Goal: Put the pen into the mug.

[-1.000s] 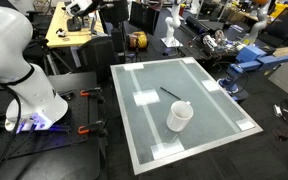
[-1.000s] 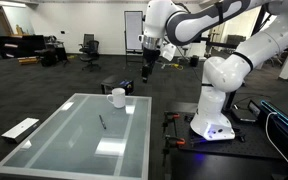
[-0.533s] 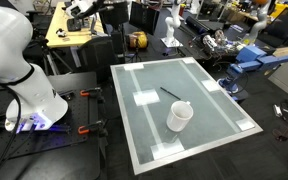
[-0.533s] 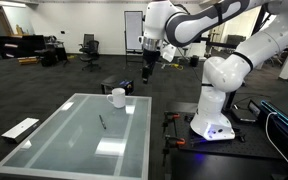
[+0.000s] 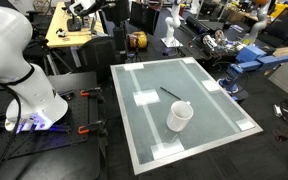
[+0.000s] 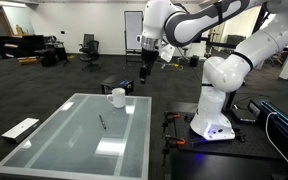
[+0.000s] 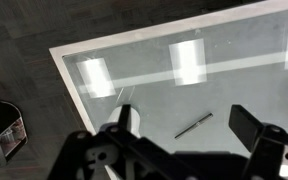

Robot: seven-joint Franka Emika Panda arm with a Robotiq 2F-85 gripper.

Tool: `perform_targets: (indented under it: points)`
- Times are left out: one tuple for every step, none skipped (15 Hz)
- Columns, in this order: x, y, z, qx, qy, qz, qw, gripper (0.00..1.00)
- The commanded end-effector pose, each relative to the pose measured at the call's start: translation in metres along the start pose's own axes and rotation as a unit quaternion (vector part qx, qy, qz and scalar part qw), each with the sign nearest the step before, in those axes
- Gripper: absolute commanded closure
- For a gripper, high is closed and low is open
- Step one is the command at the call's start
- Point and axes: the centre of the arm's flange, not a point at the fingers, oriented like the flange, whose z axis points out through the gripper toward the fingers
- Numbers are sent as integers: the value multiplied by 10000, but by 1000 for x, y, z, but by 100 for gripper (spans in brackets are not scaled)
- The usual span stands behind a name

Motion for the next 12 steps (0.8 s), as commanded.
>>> perform_targets:
  points:
    - [20, -29, 11, 130, 78, 233, 9996, 0]
    - [25, -37, 14, 184, 130, 284, 9993, 0]
    - [30, -45, 18, 230, 159, 372, 9989, 0]
    - [34, -53, 22, 287, 202, 485, 9982, 0]
    - [41, -61, 28, 328, 212, 658, 9971, 0]
    - [47, -68, 34, 359, 222, 818, 9958, 0]
    - [52, -75, 40, 395, 243, 965, 9943, 0]
    - [58, -82, 48, 452, 244, 1085, 9928, 0]
    - [64, -89, 55, 516, 241, 1218, 9909, 0]
    - [70, -95, 62, 574, 248, 1349, 9889, 0]
    - [76, -99, 69, 627, 236, 1466, 9869, 0]
    - [83, -104, 76, 684, 221, 1565, 9851, 0]
